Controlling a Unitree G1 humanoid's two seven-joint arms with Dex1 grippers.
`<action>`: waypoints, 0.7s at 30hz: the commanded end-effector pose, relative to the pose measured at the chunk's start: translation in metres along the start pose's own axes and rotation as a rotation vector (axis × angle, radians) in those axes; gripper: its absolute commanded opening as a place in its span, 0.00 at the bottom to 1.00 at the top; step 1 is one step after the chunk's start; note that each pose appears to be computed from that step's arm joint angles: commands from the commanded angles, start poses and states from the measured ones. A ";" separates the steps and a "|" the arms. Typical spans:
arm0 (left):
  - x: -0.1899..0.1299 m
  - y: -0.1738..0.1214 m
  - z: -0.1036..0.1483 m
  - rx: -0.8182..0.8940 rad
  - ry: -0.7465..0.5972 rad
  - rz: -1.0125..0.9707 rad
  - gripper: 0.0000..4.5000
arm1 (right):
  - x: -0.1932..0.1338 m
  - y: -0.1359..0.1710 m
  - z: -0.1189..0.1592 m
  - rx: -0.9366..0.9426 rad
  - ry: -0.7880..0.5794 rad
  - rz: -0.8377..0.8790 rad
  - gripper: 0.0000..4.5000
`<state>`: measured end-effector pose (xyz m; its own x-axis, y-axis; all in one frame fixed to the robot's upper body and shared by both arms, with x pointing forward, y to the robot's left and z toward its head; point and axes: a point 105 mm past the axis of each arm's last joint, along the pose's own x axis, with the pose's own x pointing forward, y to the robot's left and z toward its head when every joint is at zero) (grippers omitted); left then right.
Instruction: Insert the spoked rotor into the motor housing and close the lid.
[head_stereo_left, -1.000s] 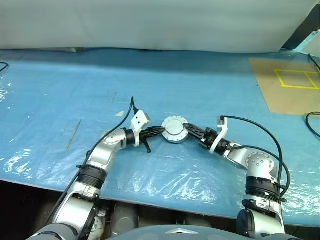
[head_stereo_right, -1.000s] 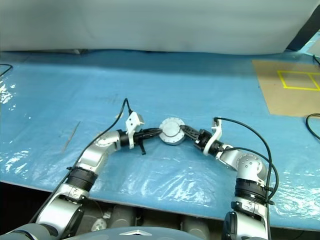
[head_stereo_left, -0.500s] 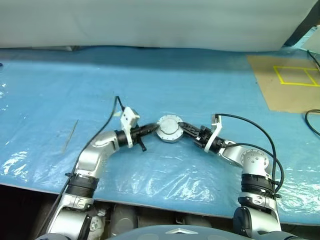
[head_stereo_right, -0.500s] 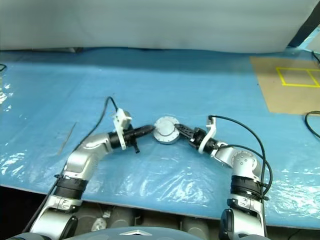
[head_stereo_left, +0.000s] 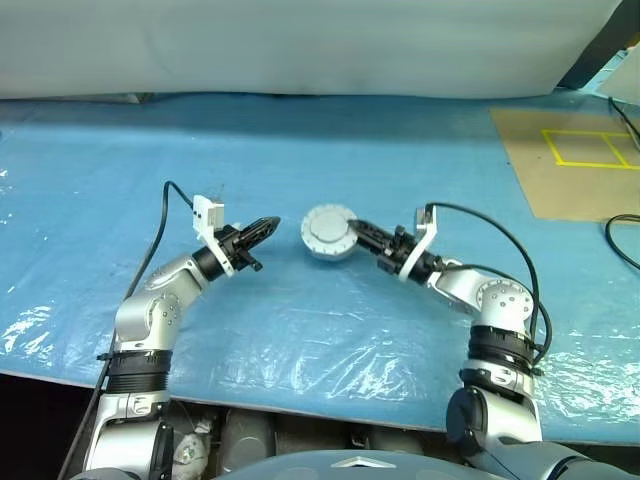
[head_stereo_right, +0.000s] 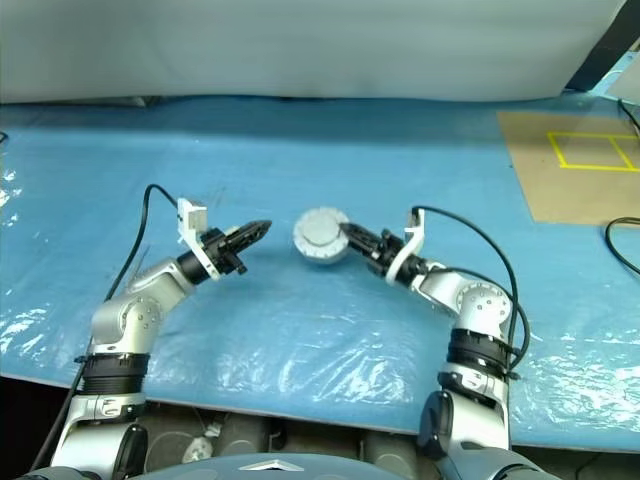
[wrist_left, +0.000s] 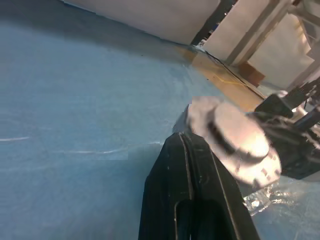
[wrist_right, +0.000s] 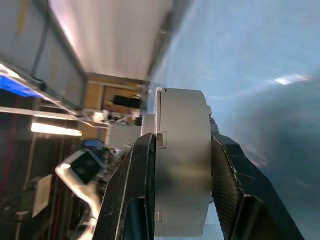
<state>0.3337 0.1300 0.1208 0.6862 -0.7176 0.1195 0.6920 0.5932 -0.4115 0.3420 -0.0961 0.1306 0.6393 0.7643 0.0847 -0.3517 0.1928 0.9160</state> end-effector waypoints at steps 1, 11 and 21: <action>-0.008 -0.001 0.010 -0.129 -0.099 -0.030 0.08 | 0.010 0.047 0.007 -0.045 -0.011 0.178 0.25; -0.018 -0.023 0.028 -0.593 -0.223 -0.213 0.81 | 0.025 0.069 0.006 -0.057 0.016 0.234 0.25; -0.003 -0.032 0.013 -0.651 -0.105 -0.239 0.99 | 0.028 0.073 0.000 -0.065 0.049 0.253 0.25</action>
<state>0.3098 0.1196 0.1342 0.5868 -0.7445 0.3185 0.5379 0.0644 -0.8405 0.3405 -0.0634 0.1710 0.5469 0.8191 0.1728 -0.4489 0.1127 0.8864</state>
